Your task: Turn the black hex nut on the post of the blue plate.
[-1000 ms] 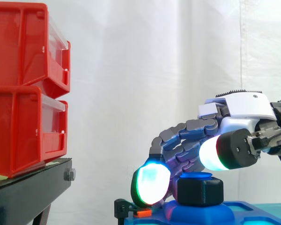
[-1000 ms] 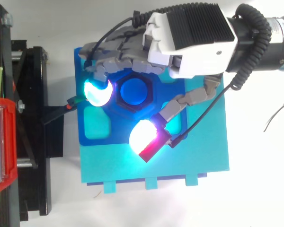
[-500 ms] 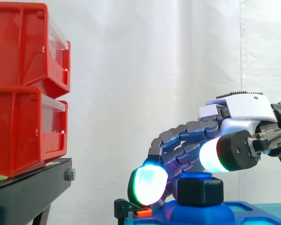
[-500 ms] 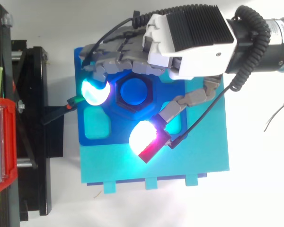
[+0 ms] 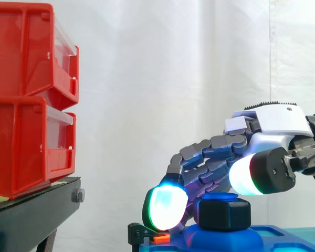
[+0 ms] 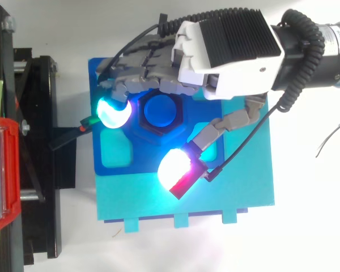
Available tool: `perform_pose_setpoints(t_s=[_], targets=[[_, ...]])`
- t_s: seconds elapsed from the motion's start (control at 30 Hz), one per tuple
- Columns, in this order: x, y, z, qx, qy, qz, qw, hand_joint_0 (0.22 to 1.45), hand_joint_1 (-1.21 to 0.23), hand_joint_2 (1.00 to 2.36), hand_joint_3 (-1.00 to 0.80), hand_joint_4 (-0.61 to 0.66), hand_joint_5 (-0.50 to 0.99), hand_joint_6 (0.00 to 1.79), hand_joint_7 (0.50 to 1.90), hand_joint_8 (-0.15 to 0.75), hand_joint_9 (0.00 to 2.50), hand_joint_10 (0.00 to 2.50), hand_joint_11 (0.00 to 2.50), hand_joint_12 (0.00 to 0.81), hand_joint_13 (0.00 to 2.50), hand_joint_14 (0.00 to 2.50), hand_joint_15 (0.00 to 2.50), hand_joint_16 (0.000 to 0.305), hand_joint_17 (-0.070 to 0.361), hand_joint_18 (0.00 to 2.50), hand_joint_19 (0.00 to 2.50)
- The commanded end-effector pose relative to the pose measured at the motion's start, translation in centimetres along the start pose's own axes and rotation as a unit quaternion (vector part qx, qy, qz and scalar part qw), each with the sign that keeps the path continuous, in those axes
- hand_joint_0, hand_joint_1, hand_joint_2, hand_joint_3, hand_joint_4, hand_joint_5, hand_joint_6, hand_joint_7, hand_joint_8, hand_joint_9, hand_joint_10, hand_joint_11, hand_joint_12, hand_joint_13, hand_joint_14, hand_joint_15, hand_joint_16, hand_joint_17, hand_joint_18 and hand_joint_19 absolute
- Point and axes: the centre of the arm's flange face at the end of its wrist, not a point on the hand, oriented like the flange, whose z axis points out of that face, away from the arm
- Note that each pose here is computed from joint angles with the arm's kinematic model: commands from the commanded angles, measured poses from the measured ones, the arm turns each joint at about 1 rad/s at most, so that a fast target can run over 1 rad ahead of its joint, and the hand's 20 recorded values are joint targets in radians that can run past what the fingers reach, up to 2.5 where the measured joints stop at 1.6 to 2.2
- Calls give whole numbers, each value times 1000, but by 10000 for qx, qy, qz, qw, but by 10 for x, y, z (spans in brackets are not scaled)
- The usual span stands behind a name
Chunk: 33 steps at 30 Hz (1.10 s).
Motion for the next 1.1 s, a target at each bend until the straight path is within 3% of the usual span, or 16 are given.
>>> perform_pose_setpoints(t_s=[0.0,0.17,0.47,0.9,1.07], targets=[[-8,3,2,-49,-15,6,10000,407,-536,1000,-500,539,-273,504,928,524,346,5,232,638,534,0,604,79,178,424,71],[-15,6,4,-39,62,9,10000,408,-537,1000,-500,537,-274,505,930,521,347,5,233,636,532,1,607,79,177,429,89],[-15,5,3,-10,88,7,10000,412,-517,1000,-500,545,-277,505,956,521,348,5,244,636,531,1,614,78,176,429,96],[-19,-2,1,38,62,8,10000,417,-440,1000,-500,553,-282,505,1010,540,374,6,267,640,543,0,635,79,177,412,13],[-19,-3,0,57,76,-3,10000,429,-492,1000,-500,539,-279,505,1038,539,381,5,257,635,548,0,639,77,174,434,63]])
